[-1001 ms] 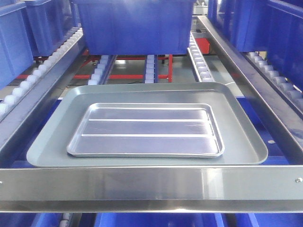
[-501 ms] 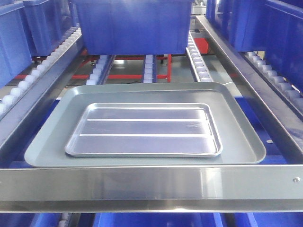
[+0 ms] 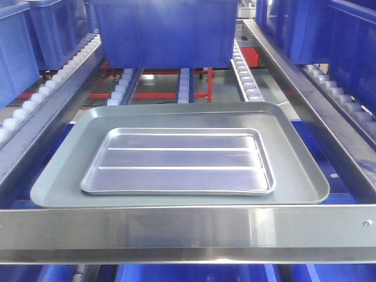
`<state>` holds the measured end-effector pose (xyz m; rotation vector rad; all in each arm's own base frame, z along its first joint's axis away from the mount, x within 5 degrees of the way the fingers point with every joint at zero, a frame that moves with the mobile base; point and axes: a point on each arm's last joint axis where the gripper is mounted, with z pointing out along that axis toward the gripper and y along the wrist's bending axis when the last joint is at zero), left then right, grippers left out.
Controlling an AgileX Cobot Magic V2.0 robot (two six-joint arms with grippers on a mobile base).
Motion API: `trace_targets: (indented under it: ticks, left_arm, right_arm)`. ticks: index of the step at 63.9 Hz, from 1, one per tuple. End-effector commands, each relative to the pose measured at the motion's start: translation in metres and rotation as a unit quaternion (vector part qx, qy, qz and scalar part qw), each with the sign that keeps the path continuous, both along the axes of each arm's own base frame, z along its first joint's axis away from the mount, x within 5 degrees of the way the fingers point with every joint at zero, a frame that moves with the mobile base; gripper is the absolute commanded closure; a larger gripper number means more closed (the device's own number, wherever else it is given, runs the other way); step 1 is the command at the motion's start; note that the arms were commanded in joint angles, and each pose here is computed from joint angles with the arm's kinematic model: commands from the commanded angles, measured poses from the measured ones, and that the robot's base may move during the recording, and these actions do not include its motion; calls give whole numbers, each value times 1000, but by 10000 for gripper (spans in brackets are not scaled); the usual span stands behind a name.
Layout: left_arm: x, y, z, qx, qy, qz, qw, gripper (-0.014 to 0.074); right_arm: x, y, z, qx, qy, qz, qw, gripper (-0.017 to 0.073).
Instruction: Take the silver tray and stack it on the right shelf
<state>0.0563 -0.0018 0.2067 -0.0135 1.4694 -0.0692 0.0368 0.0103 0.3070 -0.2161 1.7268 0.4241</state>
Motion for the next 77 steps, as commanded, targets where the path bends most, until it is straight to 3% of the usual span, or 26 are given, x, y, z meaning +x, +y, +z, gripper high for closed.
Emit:
trace_targets:
  ticks: [1, 8, 17, 28, 39, 45, 77]
  left_arm:
    - [-1, 1, 2, -3, -42, 5, 999, 694]
    - [-1, 1, 2, -3, -42, 5, 999, 694]
    - [-1, 1, 2, -3, -42, 5, 999, 694]
    - [-1, 1, 2, -3, -42, 5, 999, 694]
    - [-1, 1, 2, -3, -42, 5, 999, 694]
    - [-1, 1, 2, -3, -42, 5, 999, 694]
    - [-1, 1, 2, -3, -42, 5, 999, 694]
  right_arm:
    - [0, 0, 16, 7, -52, 3, 999, 492]
    - [2, 0, 13, 0, -55, -12, 998, 492]
    - [10, -1, 1, -34, -96, -78, 992, 492]
    - [24, -6, -34, -25, -111, -166, 979, 492]
    - [24, -12, -70, -23, -151, -214, 965, 492]
    - [20, -13, -86, -19, -183, -226, 957, 492]
    - [16, -13, -88, -21, -175, -227, 958, 492]
